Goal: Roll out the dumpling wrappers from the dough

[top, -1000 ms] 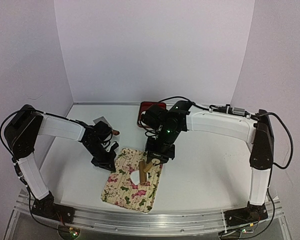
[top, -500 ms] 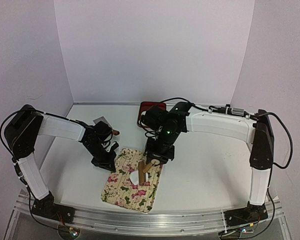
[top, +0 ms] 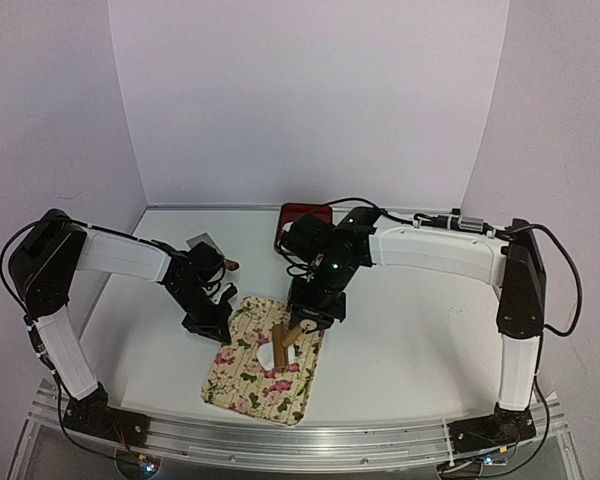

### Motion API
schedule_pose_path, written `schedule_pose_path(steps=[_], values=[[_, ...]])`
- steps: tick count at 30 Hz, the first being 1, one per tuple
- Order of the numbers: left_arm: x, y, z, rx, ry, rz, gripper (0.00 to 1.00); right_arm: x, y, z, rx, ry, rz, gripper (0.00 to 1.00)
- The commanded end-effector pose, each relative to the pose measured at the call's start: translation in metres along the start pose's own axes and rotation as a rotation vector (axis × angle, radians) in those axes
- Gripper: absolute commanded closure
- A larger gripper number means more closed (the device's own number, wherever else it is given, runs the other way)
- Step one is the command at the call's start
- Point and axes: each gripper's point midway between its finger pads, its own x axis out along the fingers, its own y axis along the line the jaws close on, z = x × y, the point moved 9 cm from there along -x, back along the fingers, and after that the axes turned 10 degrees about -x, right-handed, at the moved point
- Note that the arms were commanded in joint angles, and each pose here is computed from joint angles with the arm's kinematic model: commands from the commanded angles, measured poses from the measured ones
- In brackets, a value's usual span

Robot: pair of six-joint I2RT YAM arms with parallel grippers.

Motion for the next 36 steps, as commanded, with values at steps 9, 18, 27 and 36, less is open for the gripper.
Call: schedule_pose_path(steps=[9, 18, 27, 36], values=[[-0.003, -0.004, 0.003, 0.069, -0.007, 0.043, 1.00, 0.113, -0.097, -0.038, 0.072, 0.301, -0.543, 1.00], [-0.002, -0.003, 0.004, 0.066, -0.003, 0.047, 1.00, 0.121, -0.099, -0.038, 0.069, 0.313, -0.544, 1.00], [-0.001, -0.003, 0.004, 0.065, 0.001, 0.050, 1.00, 0.132, -0.095, -0.035, 0.049, 0.332, -0.520, 1.00], [0.002, -0.003, 0.005, 0.065, 0.008, 0.054, 1.00, 0.143, -0.093, -0.034, 0.029, 0.358, -0.485, 1.00]])
